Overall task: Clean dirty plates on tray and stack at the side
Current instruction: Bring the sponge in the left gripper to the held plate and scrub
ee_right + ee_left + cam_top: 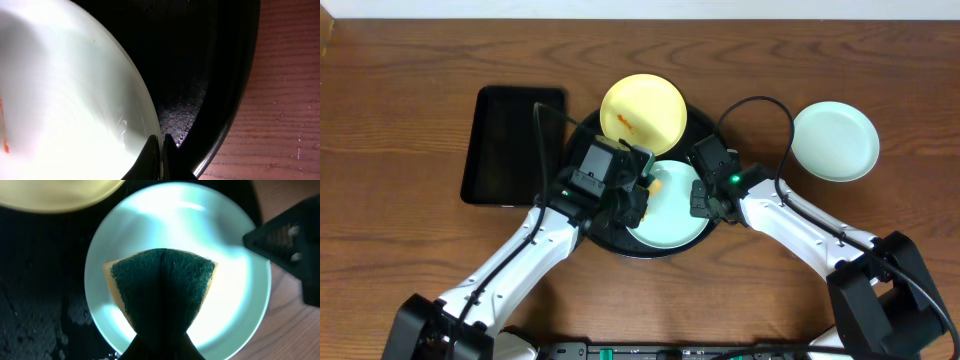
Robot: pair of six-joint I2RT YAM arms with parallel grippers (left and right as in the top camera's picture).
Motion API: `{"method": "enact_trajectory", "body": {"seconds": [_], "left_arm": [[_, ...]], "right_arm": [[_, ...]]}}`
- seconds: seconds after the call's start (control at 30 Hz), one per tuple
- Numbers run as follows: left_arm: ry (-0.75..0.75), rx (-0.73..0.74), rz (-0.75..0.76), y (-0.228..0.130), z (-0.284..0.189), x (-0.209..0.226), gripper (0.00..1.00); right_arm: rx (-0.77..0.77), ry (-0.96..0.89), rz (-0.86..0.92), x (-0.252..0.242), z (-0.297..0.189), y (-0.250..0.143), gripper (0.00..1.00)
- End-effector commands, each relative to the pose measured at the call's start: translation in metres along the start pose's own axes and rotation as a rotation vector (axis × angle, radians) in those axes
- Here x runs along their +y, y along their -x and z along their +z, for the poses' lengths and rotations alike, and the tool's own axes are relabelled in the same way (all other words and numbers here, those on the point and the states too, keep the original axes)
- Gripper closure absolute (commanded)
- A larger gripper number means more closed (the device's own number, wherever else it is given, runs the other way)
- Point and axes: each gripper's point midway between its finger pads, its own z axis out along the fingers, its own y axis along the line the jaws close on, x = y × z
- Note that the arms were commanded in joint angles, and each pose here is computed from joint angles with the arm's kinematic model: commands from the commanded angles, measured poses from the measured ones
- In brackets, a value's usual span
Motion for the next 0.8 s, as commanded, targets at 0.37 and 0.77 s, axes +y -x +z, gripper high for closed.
{"method": "enact_trajectory", "body": {"seconds": [0.37,0.77], "left_arm": [[0.022,0.002,-0.028,-0.022,0.037,0.006,0.92],[0.023,0.034,-0.072,-0.03,0.068,0.011,0.92]], "right_arm": [[0.012,-0.006,-0.014,-0.003,0.002,-0.003,0.99],[0.017,-0.005,-0.015,-0.003,0.002,-0.005,0.99]]}}
